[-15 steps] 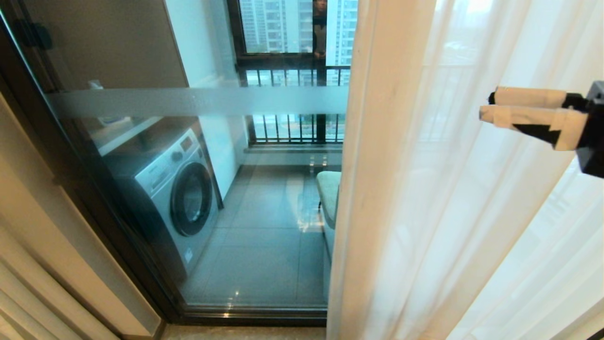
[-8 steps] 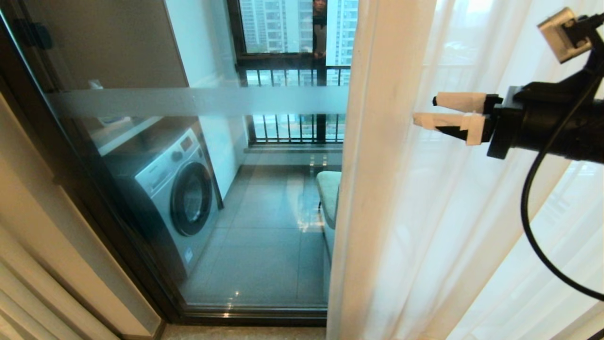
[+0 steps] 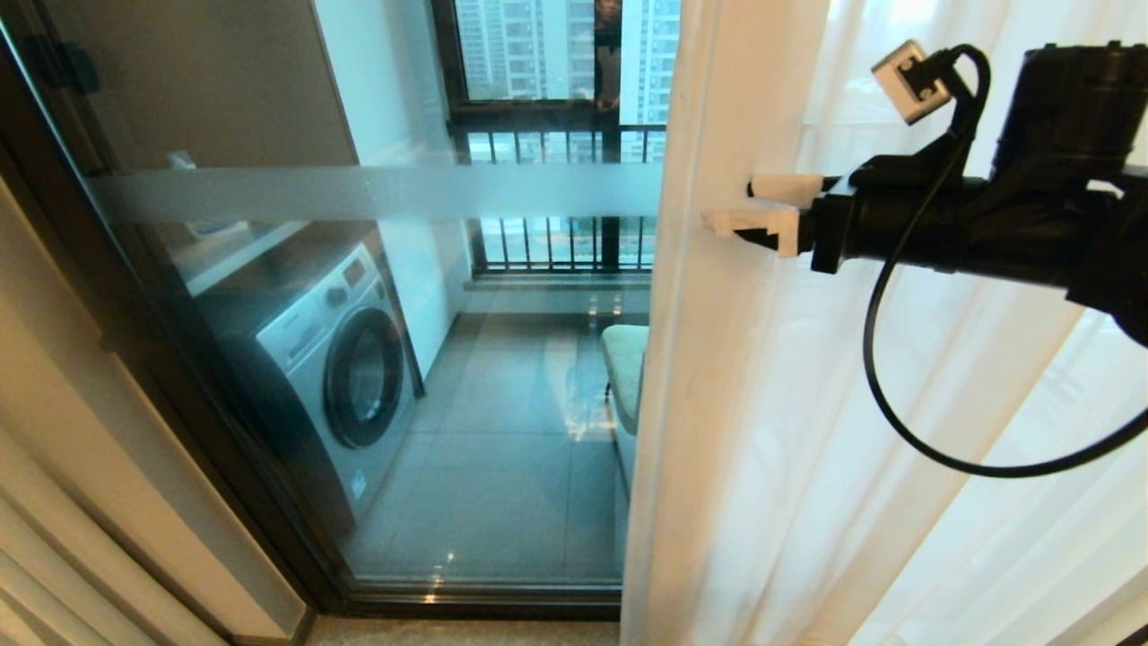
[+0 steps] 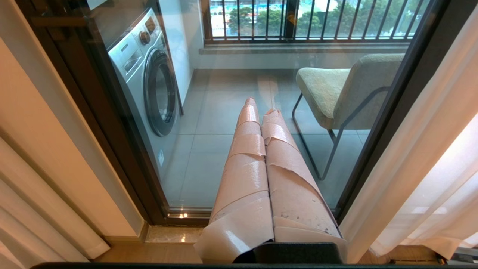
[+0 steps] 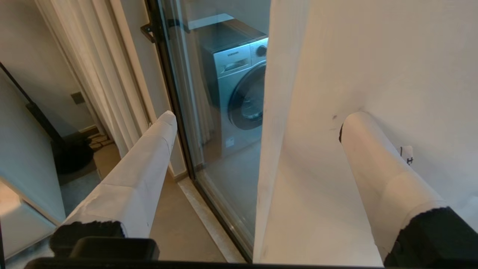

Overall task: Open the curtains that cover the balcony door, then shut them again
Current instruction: Pull the inner curtains open on both sides

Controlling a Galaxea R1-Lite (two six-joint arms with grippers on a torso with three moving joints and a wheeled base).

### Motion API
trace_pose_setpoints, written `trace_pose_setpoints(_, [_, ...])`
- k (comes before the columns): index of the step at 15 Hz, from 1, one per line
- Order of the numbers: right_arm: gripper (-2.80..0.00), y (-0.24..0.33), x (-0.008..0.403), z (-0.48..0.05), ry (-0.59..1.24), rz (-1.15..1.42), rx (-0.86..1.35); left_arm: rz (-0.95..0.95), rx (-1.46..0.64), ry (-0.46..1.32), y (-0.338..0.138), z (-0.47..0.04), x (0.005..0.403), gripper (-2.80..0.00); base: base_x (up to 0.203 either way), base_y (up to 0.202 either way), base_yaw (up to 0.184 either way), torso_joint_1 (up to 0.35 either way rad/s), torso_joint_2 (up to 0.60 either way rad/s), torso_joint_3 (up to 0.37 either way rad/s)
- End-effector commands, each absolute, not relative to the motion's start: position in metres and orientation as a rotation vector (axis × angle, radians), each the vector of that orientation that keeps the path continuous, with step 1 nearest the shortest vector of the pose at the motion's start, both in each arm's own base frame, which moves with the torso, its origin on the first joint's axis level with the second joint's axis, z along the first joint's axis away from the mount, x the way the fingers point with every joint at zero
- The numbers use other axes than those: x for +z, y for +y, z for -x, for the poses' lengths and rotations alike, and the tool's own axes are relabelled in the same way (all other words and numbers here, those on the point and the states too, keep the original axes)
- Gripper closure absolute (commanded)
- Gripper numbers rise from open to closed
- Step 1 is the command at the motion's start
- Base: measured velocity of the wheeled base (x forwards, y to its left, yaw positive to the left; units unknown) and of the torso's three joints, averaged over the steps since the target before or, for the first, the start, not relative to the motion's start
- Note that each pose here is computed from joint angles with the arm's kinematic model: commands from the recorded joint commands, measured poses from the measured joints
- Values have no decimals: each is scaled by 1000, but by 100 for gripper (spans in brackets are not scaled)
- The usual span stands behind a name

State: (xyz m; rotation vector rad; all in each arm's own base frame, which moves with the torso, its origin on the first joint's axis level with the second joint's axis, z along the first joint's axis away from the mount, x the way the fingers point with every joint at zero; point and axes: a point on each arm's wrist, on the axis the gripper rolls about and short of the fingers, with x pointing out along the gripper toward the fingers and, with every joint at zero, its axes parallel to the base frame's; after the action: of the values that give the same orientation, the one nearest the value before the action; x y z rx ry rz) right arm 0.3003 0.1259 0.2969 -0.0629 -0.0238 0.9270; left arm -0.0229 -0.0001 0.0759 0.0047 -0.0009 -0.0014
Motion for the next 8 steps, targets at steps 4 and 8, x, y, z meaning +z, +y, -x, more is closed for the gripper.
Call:
trace_pose_setpoints(4, [-280,152,284,-322,-18,8,967,-5,0,-1,0,23,76,0,0,0,0,0,0,0])
trace_pose_setpoints(8, [-280,162,276,-327,-2,7,879,-5,-2,-2,0,23,76,0,0,0,0,0,0,0])
